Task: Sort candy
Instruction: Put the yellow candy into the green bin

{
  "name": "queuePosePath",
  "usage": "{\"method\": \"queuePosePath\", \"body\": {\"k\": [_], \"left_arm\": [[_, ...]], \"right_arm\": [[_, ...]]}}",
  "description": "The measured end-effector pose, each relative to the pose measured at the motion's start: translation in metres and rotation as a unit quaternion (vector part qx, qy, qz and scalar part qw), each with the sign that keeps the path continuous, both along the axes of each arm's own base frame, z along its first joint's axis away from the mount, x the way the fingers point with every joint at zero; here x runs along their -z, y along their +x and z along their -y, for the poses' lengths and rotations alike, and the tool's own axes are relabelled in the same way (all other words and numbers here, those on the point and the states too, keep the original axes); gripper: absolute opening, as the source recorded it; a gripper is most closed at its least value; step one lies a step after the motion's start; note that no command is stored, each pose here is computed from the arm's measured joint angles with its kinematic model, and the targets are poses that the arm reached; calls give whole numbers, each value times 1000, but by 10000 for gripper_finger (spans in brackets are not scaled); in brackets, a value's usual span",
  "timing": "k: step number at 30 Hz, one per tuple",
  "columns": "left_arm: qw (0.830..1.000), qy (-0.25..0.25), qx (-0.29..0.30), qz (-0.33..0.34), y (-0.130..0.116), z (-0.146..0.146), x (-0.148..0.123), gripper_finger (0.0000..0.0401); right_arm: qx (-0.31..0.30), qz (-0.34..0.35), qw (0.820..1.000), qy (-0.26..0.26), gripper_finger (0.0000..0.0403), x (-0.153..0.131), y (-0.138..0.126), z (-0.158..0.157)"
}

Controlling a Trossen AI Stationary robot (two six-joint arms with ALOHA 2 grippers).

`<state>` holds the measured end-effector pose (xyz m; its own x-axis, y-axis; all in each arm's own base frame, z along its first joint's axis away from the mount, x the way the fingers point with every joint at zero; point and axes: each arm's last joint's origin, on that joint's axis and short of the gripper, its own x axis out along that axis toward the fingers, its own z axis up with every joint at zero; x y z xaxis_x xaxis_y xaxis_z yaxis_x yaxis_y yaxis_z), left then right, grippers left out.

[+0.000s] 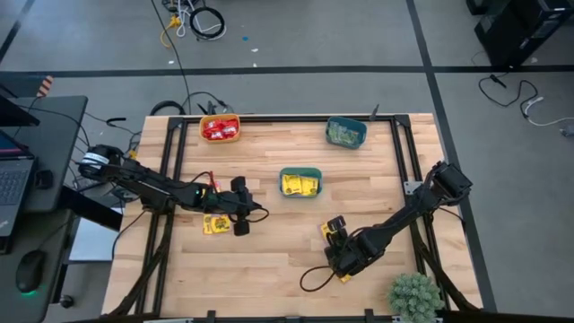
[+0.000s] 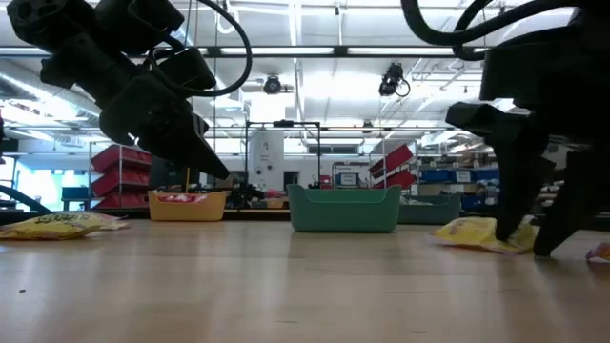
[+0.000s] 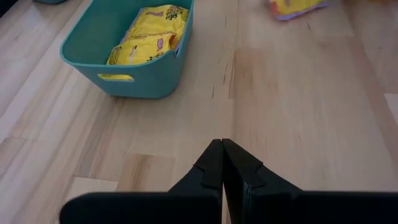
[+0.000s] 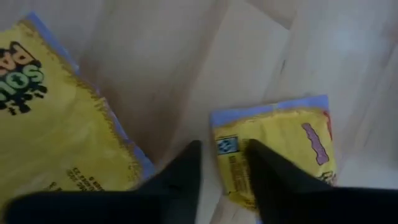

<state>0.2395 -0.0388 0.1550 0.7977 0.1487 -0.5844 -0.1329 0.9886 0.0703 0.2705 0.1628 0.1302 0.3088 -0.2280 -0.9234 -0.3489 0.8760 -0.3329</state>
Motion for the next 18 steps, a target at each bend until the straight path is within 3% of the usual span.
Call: {"method": "queuePosePath", "body": {"k": [4,13,18], "left_arm": [[1000,-1,0,5,1,0,-1,5],[1000,-3,-11,4,0,0,0,5],[1000,-4,-12,1,0,0,0,5]], "right_arm": [[15,27,999,-9,17,-14,5,7],[46,93,995,-12,1,-50,12,32],[84,78,991,68,22,-55,12,38]]}}
